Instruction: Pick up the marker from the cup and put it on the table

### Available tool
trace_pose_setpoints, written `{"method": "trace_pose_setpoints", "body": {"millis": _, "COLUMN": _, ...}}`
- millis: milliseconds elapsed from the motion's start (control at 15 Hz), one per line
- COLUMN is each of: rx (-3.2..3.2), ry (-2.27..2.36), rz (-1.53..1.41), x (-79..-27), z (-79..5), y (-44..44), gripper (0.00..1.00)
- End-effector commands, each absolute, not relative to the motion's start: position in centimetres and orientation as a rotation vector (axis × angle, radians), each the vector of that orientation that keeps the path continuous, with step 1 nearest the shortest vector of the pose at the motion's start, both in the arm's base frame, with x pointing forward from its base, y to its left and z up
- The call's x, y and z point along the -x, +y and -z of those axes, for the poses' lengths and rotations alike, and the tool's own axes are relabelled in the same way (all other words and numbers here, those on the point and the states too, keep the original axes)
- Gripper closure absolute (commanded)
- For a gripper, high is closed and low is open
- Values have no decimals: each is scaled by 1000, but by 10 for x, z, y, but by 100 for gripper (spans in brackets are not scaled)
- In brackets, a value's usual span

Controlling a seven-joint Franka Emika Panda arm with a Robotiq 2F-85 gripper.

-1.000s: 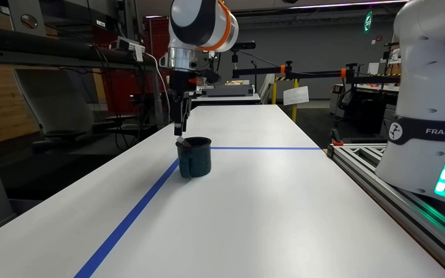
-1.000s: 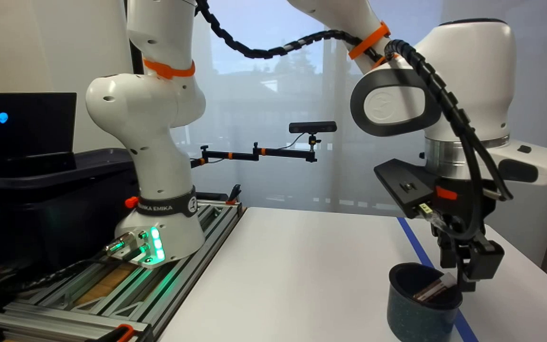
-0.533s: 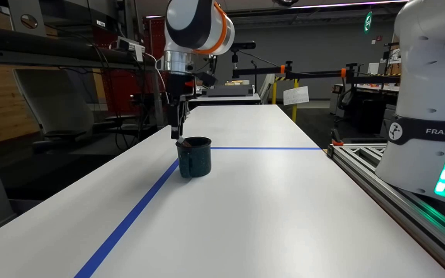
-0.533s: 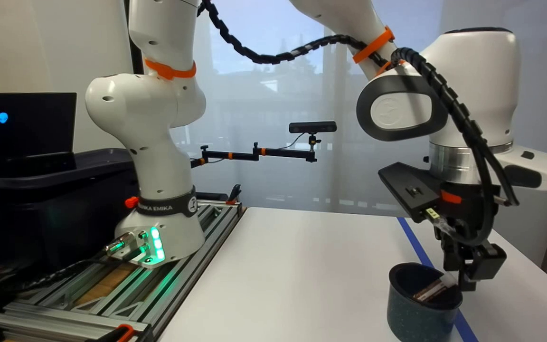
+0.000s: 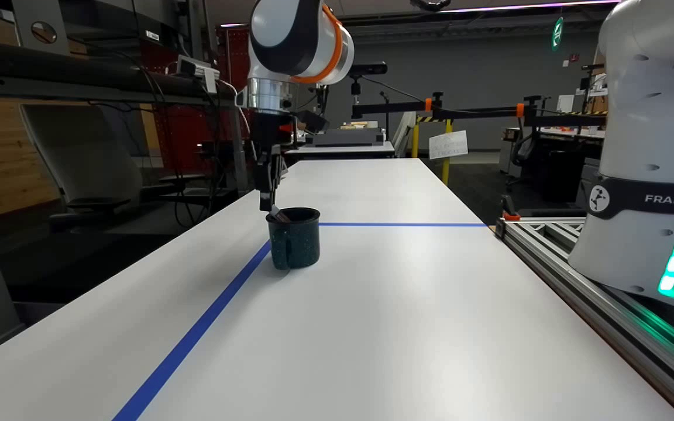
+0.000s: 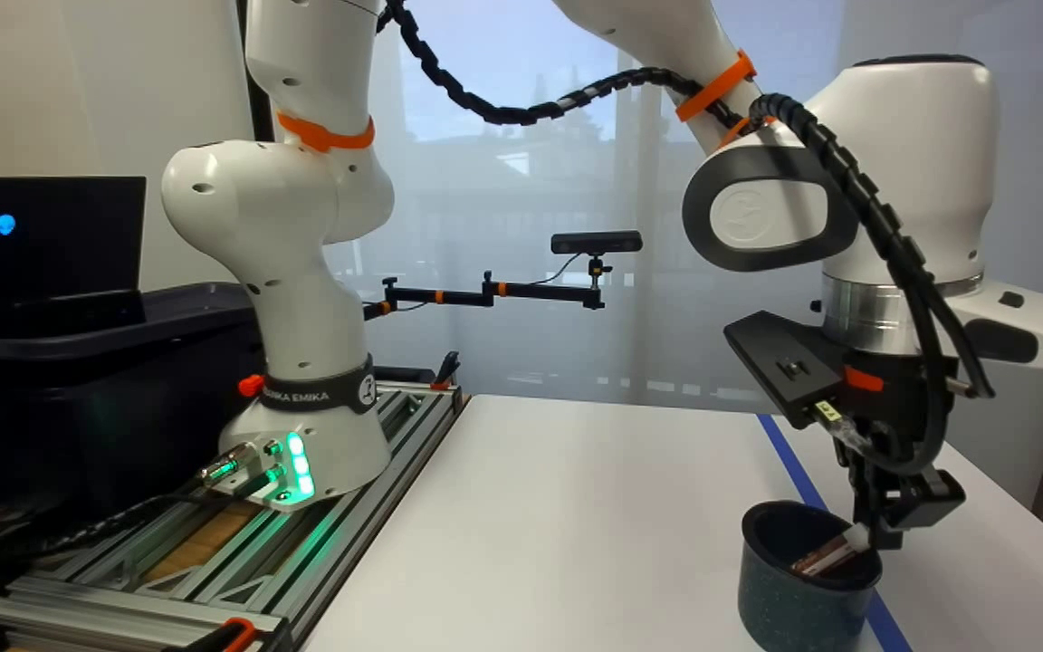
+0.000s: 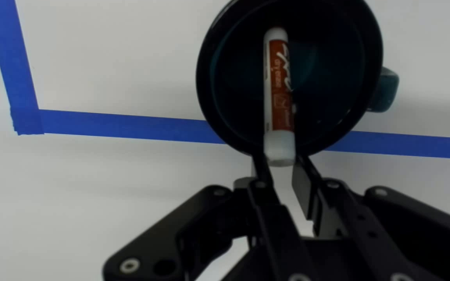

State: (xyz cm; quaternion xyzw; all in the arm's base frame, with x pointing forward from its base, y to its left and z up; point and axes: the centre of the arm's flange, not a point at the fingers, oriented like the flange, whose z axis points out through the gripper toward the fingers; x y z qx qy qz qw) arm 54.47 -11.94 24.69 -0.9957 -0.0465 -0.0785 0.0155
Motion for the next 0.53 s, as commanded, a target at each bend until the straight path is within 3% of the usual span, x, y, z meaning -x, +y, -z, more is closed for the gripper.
{"method": "trace_pose_setpoints", "body": {"millis": 0, "rx": 3091, "ry": -133, "rz": 273, "x": -537, "z": -276, "y": -119, "gripper": 95}}
{"method": "trace_pose_setpoints", "body": {"millis": 467, "rx": 3110, "ry": -85, "rz": 389, "x": -524, "z": -326, "y": -129, "gripper": 95}}
